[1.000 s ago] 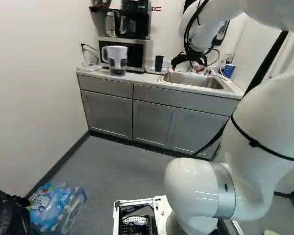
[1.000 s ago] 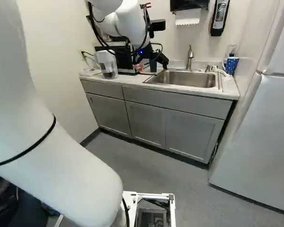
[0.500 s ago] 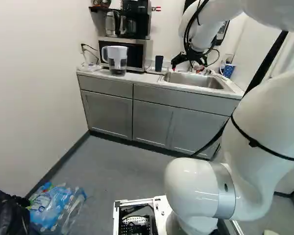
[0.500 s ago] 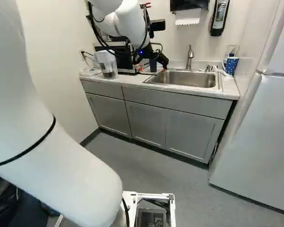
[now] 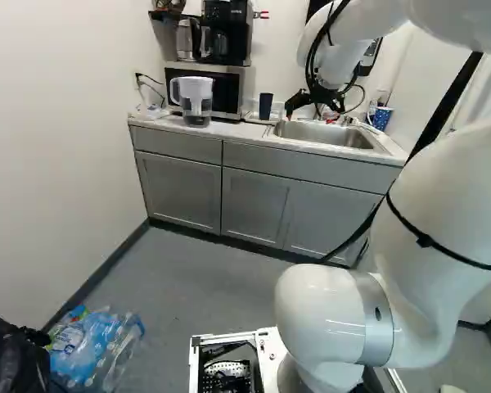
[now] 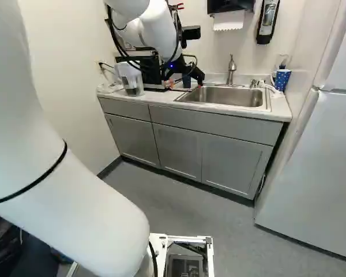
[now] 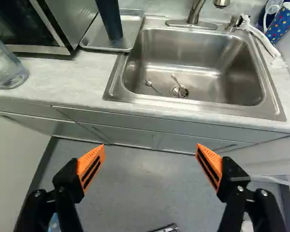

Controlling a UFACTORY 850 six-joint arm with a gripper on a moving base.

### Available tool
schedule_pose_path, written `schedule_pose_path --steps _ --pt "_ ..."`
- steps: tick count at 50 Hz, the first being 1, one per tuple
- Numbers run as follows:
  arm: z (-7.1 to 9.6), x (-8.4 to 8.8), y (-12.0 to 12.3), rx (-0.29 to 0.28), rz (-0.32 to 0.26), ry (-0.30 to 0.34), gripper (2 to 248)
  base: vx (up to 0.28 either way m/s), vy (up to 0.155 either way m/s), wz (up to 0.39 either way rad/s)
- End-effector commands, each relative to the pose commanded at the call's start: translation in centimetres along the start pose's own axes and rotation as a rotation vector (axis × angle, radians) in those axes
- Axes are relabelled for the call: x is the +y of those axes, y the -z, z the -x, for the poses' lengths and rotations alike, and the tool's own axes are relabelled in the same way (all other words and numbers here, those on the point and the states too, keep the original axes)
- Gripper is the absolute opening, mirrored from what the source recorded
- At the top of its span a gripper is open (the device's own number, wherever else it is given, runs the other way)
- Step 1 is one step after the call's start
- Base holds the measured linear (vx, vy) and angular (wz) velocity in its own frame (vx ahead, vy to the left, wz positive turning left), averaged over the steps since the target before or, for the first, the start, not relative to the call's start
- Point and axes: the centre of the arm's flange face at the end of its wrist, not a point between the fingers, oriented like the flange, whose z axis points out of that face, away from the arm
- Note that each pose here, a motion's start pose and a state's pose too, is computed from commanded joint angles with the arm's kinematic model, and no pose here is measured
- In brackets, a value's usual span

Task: Rinse the cup and place it in the tray

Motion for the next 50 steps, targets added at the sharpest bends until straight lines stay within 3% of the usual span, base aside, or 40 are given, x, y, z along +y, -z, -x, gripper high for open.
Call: schedule_pose_path --steps 26,50 --pt "2.7 -1.2 -1.6 0.044 -0.017 0.015 247 0.0 0.0 0.0" --pt "7.1 -2.8 -3.5 0.109 -0.044 0.037 247 0.0 0.0 0.0"
